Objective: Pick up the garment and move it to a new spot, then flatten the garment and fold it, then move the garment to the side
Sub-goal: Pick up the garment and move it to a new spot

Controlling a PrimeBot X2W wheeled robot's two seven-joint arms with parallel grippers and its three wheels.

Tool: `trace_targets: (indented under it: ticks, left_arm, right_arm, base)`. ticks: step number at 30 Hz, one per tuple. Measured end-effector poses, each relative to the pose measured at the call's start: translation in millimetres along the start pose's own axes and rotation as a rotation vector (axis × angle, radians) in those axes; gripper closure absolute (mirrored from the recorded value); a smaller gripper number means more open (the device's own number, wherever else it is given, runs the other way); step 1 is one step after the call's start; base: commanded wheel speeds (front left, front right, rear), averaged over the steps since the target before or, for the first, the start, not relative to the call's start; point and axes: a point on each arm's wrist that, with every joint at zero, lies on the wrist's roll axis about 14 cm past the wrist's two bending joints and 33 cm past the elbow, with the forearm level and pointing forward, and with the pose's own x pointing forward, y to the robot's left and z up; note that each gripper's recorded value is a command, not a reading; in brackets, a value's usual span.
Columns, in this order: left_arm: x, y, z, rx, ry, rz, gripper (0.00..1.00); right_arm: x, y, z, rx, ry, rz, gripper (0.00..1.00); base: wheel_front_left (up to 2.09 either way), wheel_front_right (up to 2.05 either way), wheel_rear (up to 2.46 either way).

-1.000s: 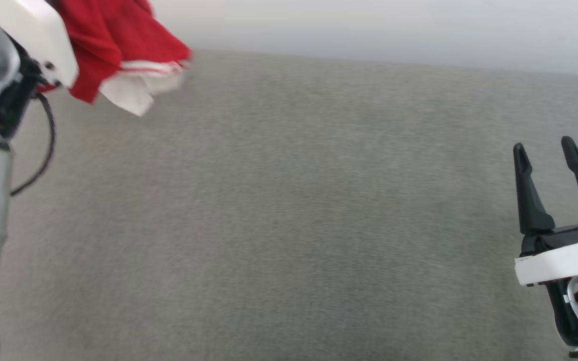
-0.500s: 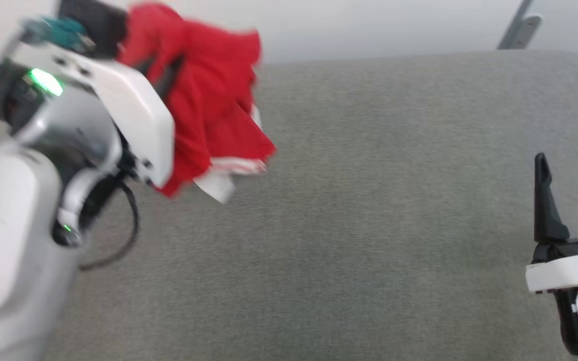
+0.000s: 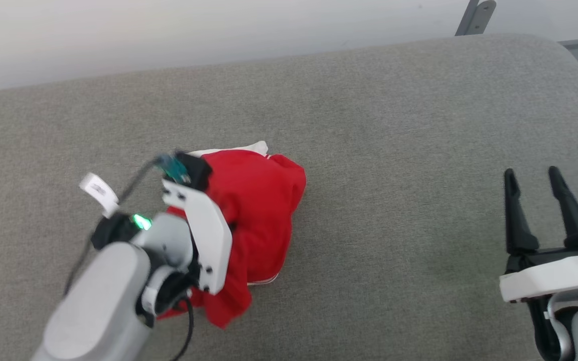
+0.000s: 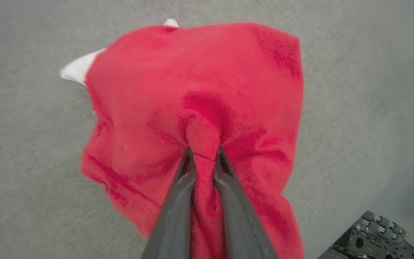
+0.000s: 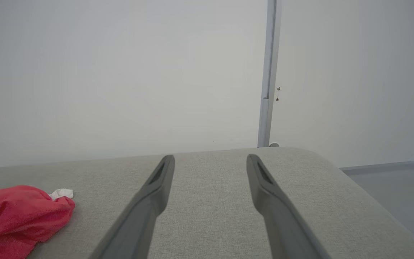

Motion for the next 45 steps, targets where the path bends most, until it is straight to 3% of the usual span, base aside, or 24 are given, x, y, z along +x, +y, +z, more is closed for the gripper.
trace_targets:
  ticks: [6,13,15,16,24,34,45]
  left_arm:
    - [28.8,5.0,-62.6,-0.06,0.182,0.011,1.0]
    - [47.0,5.0,-73.2,-0.083,0.196,0.008,1.0]
    - [49.1,5.3,-72.2,-0.078,0.182,0.004,0.44]
    - [49.4,4.9,-71.5,-0.084,0.177,0.004,0.01]
    - [34.9,15.5,-36.8,-0.076,-0.01,0.02,0.0]
    - [-39.5,52.8,33.2,-0.06,-0.515,0.136,0.0]
    - [-123.0,91.6,5.0,-0.151,-0.841,0.344,0.0]
  right_arm:
    - [-0.1,5.2,-4.2,0.005,0.014,0.016,0.0]
    - [0.1,9.3,-7.5,0.011,0.021,0.029,0.0]
    - [-0.4,9.1,-8.8,0.011,0.025,0.03,0.0]
    - [-0.6,8.8,-9.2,0.009,0.027,0.031,0.0]
    - [0.3,15.5,-2.9,0.013,0.008,0.053,0.0]
    - [-0.5,30.8,4.9,0.021,-0.012,0.107,0.0]
    - [-2.9,36.5,4.1,0.013,-0.011,0.14,0.0]
  base:
    - [0.0,0.0,0.0]
    - [0.0,0.0,0.0]
    - [0.0,0.0,0.0]
    - [0.0,0.0,0.0]
    - [0.0,0.0,0.0]
    - [0.0,0.0,0.0]
    - [0.0,0.0,0.0]
